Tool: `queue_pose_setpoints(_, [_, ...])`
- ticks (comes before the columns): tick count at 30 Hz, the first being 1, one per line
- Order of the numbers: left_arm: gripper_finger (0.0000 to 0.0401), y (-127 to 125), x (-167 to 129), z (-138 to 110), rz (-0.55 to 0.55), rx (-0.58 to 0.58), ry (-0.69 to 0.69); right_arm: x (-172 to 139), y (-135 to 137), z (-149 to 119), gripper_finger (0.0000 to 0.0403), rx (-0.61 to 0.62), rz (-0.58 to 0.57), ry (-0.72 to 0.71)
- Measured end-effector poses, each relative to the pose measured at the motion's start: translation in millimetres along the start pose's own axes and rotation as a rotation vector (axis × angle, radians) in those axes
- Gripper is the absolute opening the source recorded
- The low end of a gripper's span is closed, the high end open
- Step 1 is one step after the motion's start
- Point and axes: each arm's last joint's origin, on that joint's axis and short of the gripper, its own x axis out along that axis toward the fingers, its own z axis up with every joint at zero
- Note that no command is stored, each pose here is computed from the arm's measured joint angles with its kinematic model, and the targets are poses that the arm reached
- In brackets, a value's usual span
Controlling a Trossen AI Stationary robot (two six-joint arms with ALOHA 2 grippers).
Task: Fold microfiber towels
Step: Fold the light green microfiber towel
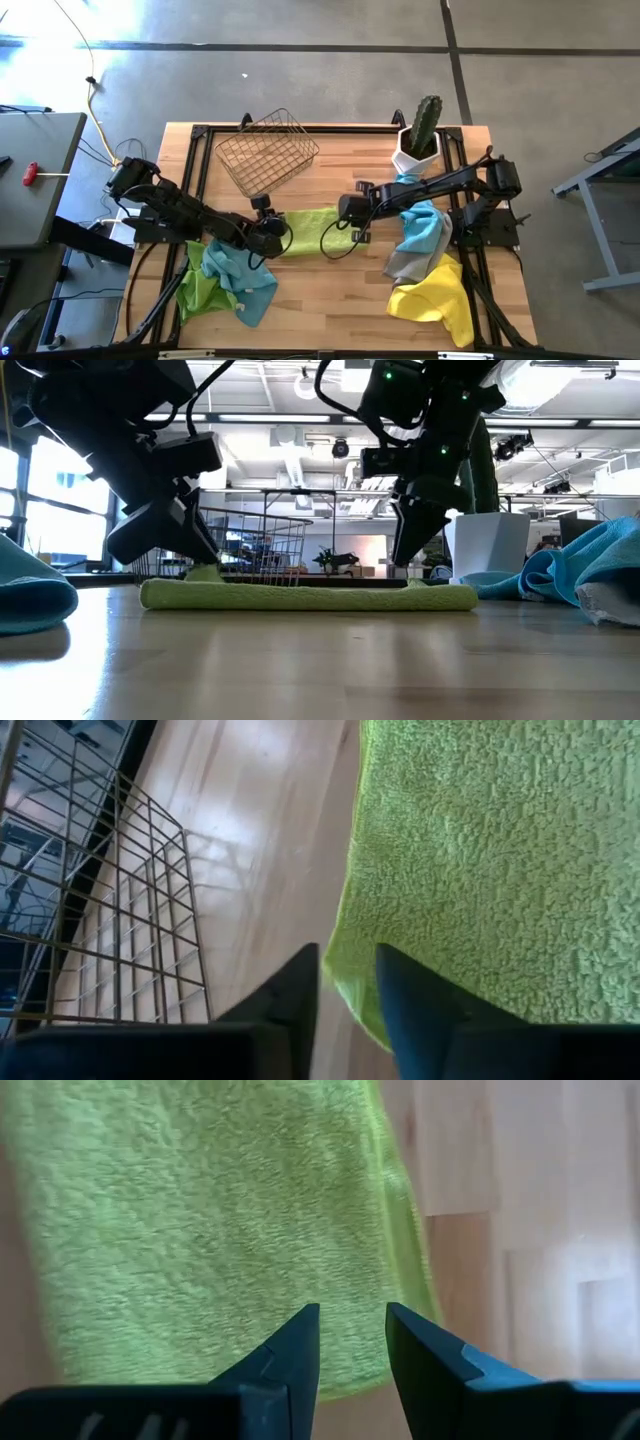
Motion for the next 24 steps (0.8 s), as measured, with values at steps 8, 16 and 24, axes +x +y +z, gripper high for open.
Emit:
queue_pose_setpoints(8, [0.0177, 4.2, -8.8, 12.1, 0.016, -0.081, -0.054, -2.6, 13.4, -6.9, 0.011, 0.208, 0.119, 0.08])
queue_pose_setpoints(16, [0.0158, -7.1, -10.9, 8.4, -0.405, -0.04, 0.04, -7.9, 30.4, -17.4, 0.011, 0.28, 0.048, 0.154])
queue_pose_setpoints(24, [0.0136, -0.5, 8.6, -17.9, -0.403, -0.09, 0.079, 5.6, 21.1, -43.4, 0.011, 0.372, 0.003, 0.257])
